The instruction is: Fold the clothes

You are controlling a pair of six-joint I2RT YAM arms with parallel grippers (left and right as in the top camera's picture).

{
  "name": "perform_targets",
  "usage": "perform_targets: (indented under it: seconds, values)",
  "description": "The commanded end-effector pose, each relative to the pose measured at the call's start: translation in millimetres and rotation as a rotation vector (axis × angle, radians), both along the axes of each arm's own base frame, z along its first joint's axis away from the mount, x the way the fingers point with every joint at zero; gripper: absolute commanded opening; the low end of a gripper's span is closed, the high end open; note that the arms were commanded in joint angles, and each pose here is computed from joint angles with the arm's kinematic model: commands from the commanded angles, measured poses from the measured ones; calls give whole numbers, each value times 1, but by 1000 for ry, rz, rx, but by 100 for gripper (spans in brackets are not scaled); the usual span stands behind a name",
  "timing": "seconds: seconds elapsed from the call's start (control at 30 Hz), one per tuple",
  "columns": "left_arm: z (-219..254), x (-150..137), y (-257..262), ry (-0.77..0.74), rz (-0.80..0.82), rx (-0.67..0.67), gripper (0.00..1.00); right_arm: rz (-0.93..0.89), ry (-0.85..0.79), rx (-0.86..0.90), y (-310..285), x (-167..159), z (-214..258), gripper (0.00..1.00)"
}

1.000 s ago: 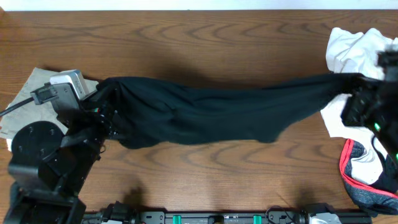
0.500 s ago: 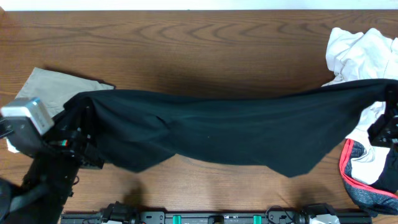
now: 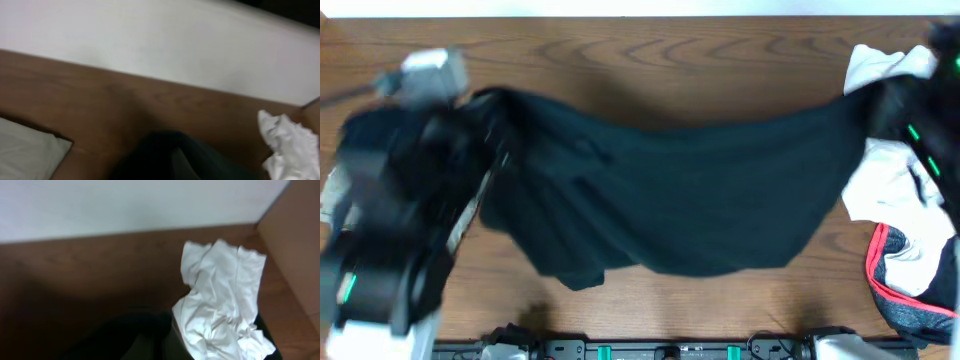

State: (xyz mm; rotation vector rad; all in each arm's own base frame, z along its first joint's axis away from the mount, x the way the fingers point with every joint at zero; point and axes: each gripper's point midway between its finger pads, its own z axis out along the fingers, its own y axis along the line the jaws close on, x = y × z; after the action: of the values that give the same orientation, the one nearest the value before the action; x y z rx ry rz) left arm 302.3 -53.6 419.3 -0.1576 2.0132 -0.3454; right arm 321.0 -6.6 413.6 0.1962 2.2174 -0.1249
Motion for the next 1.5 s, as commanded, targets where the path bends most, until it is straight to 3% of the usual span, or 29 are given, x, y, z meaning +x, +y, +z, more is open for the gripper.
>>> perform_targets:
  seconds: [0.0, 0.2, 0.3, 0.4, 0.53, 0.63, 0.97, 1.23, 1.47]
  values:
    - [-32, 55, -8, 73, -24, 57, 6, -14, 98, -5, -4, 48, -38, 1]
    - [-75, 136, -14, 124, -87, -3, 6, 13, 63, 53, -21, 135, -74, 1]
    - [-65, 155, -4, 105, -103, -34, 6, -13, -27, 72, -42, 146, -53, 1]
    - [-24, 155, 0, 12, -156, -58, 6, 0, -101, 117, -56, 140, -21, 1]
    - [23, 129, -8, -49, -215, -83, 6, -19, -68, 152, -71, 118, -12, 1]
    - [18, 103, -12, 21, -224, -95, 6, -27, 51, 166, -69, 98, -33, 1]
    - [-130, 9, -13, 721, -259, -108, 6, 7, 553, 206, -53, 21, -130, 1]
    - [-235, -22, -14, 988, -290, -121, 6, 38, 849, 247, -44, -20, -204, 1]
    - [-269, -53, -14, 1128, -293, -142, 6, 25, 1047, 299, -38, -58, -252, 1]
